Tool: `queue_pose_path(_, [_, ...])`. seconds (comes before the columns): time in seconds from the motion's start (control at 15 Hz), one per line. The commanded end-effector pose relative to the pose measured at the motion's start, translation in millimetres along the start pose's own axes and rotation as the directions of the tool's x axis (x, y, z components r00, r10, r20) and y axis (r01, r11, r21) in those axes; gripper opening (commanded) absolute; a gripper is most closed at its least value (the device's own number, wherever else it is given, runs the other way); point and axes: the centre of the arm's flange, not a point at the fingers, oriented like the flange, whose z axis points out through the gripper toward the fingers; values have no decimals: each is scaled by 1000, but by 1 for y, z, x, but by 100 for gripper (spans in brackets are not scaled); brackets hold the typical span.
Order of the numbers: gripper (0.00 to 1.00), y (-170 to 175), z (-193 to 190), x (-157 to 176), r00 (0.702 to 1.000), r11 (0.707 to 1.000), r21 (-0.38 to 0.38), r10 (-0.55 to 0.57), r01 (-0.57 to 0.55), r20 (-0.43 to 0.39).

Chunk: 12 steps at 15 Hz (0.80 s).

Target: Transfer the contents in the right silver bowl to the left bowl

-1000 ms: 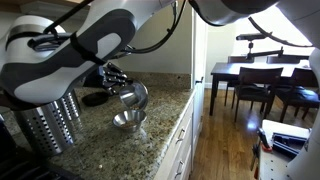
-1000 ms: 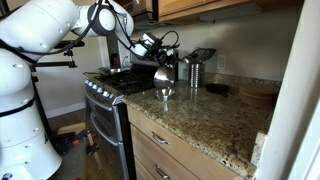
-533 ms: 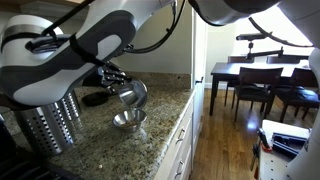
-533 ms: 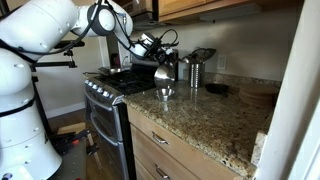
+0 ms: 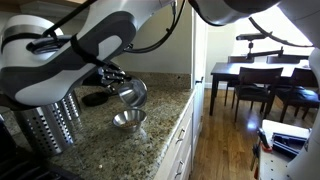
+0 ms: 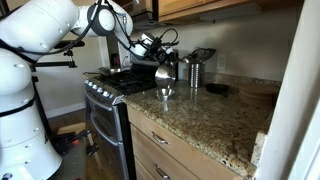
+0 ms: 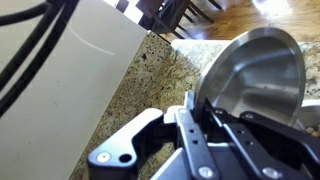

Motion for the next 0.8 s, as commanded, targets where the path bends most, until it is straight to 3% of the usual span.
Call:
queue_pose_path(0.0, [8, 1, -4, -3, 1000, 1000, 12, -13, 12, 23])
queue_pose_path(0.13, [8, -1, -5, -3, 1000, 999, 36, -12, 11, 25])
queue_pose_path(0.2, [8, 5, 3, -3, 1000, 1000, 6, -5, 5, 17])
queue_pose_path(0.73, [8, 36, 25, -17, 991, 990, 95, 99, -108, 94])
